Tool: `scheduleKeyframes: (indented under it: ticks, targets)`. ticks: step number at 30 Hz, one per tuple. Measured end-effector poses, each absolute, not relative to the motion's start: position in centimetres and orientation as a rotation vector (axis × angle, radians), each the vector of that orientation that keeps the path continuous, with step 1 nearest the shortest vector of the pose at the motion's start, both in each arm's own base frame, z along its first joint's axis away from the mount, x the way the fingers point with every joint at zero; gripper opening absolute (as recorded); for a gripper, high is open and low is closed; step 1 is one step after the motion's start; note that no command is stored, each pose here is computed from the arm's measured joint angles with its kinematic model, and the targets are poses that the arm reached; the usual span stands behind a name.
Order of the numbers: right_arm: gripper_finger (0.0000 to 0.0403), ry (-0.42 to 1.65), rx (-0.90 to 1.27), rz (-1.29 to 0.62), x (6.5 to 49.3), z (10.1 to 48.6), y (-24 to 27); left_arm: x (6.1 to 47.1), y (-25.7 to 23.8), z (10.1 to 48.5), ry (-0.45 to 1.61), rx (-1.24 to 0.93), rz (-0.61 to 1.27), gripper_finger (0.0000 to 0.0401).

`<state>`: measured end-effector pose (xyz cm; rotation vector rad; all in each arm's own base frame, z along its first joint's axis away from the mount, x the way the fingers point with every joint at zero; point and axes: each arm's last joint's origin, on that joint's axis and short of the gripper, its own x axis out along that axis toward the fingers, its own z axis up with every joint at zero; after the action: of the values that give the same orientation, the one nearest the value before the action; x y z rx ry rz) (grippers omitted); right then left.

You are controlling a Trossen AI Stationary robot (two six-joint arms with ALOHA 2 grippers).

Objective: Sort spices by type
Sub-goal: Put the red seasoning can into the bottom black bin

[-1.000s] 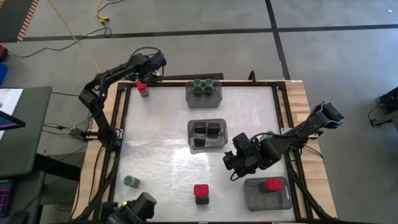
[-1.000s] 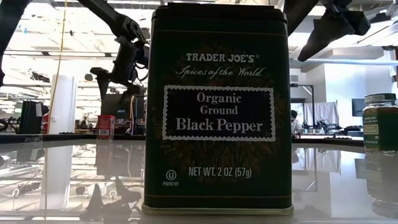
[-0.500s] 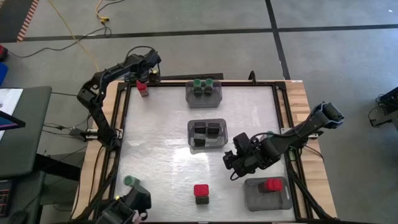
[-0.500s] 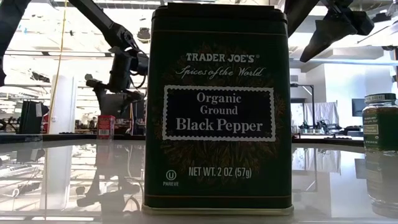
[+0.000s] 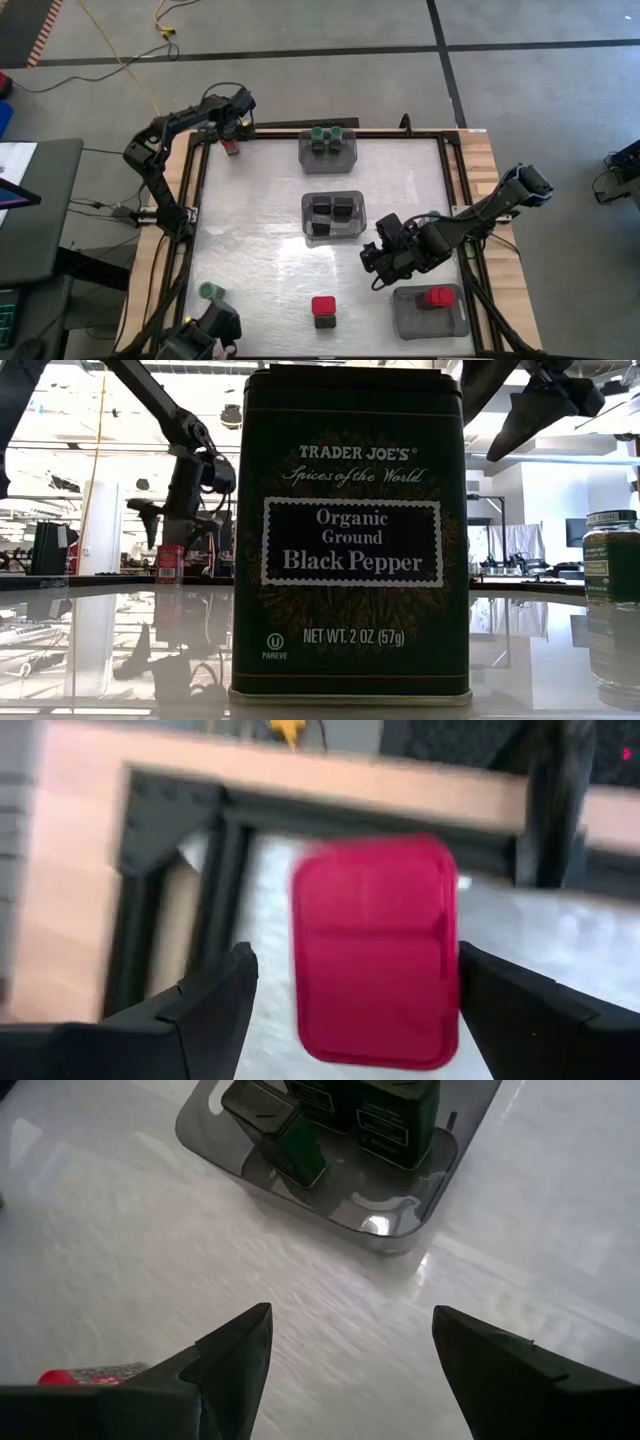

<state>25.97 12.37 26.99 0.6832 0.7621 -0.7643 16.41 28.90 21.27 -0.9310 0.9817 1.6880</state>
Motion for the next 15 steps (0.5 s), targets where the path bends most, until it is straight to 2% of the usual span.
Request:
scheduleKeyframes:
  ticks: [4,15]
  targets:
    - [0.0303,0.768,0.680,-0.766,25.93,26.97,12.35,16.48,28.62,19.84,0.959,-1.002,1.620,0.0314]
    - [0.0303,0.788,0.686,-0.762,25.89,26.93,12.35,16.56,28.77,19.83,0.951,-0.982,1.612,0.0314]
